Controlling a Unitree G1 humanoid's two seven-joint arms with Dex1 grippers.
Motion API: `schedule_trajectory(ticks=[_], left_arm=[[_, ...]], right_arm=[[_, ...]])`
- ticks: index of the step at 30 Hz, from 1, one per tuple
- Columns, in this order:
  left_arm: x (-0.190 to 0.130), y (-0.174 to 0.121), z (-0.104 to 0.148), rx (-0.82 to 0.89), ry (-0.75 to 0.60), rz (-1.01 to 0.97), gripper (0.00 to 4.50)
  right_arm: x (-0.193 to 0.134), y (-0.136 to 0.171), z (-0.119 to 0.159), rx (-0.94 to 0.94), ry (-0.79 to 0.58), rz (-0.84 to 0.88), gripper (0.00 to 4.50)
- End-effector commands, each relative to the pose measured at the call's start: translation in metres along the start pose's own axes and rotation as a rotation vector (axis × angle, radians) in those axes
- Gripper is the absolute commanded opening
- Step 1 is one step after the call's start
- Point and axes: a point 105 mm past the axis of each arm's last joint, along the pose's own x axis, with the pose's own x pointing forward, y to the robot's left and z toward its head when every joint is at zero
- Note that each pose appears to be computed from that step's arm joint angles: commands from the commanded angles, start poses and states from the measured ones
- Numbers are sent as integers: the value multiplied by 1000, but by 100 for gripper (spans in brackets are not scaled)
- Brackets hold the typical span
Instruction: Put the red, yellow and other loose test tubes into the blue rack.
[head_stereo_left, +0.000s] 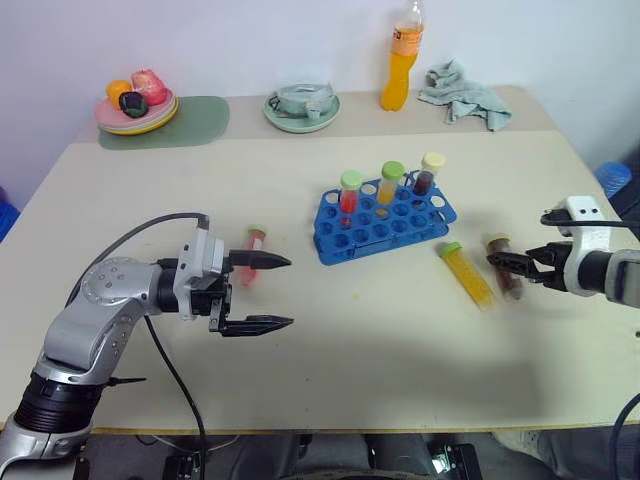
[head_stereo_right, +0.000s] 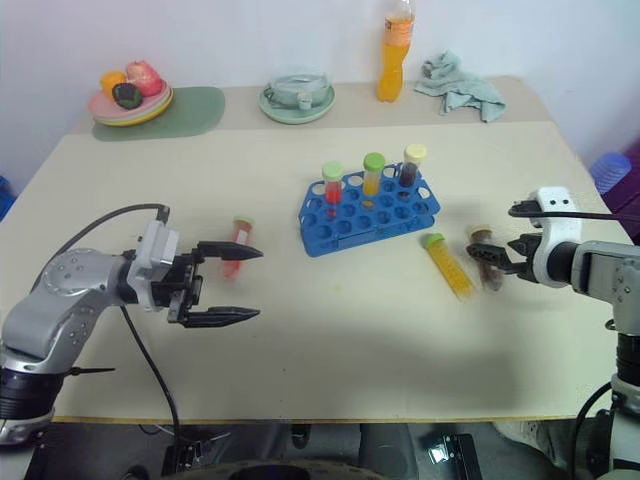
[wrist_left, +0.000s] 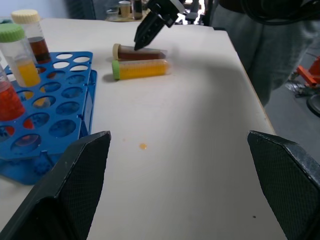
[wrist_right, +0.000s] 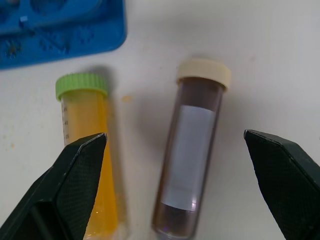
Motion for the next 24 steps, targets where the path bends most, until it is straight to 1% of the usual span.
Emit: schedule_trajectory(ticks=[1, 6, 13, 24], left_arm=[[1, -3, 10, 34, -14, -3, 444], [1, -4, 10, 36, -12, -4, 444], [2, -6, 11, 40, -14, -1, 444], [4, -11, 11, 35, -16, 14, 444]], right_arm=[[3, 3, 4, -43, 3, -16, 450], [11, -4, 0, -47, 46, -50, 450], [25, -6, 9, -63, 52, -56, 450], [29, -8, 17, -64, 78, -50, 450]])
